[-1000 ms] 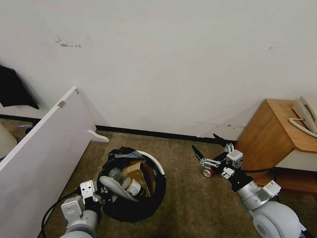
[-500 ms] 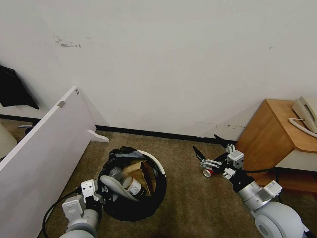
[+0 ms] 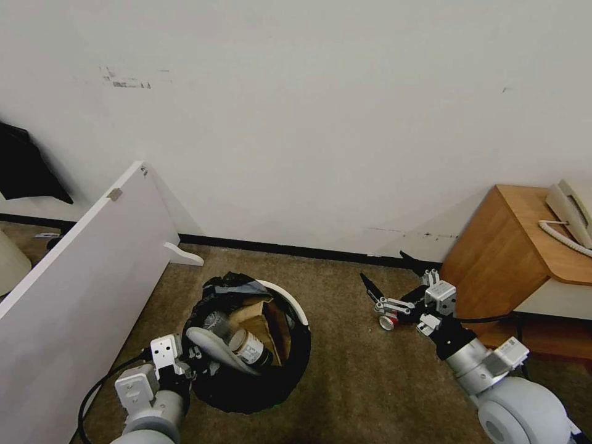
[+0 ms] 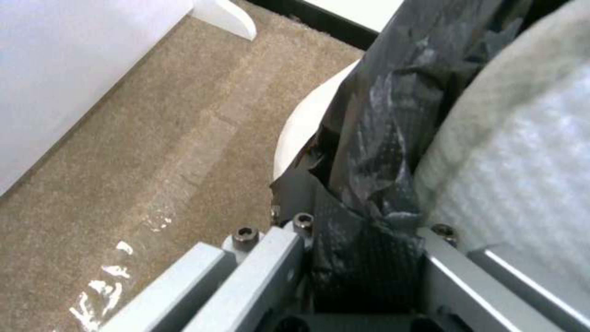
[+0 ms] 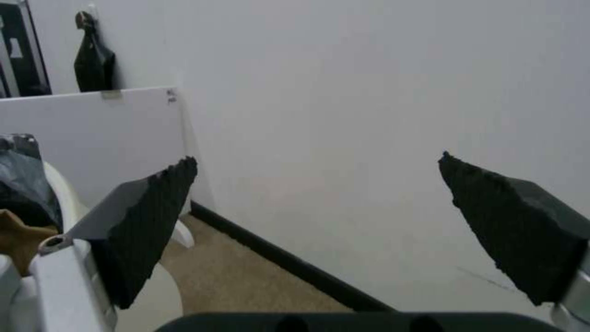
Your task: Pick up the trash bin, then pick up the garbage from the floor and place it into the trash bin.
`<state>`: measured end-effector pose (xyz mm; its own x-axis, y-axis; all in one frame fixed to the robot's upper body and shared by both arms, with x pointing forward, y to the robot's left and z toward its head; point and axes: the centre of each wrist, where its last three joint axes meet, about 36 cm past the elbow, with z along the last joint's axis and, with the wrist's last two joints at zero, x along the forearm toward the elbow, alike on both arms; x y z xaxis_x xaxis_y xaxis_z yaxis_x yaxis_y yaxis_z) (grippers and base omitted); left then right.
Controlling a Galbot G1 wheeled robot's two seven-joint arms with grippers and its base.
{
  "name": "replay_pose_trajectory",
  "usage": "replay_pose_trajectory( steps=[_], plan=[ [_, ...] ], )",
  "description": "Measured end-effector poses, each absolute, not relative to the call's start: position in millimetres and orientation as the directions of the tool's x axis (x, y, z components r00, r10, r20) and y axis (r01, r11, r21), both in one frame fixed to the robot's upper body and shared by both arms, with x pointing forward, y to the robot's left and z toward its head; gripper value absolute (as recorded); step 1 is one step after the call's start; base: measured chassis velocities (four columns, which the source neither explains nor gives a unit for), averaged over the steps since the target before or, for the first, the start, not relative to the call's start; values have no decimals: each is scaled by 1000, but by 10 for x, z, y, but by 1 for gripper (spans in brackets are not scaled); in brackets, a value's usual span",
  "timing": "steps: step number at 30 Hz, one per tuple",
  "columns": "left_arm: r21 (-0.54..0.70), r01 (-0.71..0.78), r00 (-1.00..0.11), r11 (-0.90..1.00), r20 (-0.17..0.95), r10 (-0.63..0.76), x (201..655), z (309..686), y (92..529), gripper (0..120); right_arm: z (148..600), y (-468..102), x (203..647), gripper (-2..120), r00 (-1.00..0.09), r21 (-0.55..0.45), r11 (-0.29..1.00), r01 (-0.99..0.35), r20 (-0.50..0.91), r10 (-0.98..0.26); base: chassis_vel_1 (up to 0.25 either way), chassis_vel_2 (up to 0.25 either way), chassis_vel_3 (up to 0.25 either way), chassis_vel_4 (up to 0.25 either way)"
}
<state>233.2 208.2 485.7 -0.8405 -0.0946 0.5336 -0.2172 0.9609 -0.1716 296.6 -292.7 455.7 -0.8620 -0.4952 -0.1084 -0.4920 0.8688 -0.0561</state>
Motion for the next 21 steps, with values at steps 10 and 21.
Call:
replay_pose_trajectory(
  steps=[10,21],
  plan=[
    [-174,-218,-842,960,531,-95,2339,4862,2083,0,4553,-2934,2970,100,-862,-57,868,-493,-106,-496,0,0,0,0],
    [-176,-222,-843,959,529,-98,2349,4856,2085,0,4541,-2937,2989,100,-862,-56,869,-492,-107,-495,-26,26,27,-24]
  ],
)
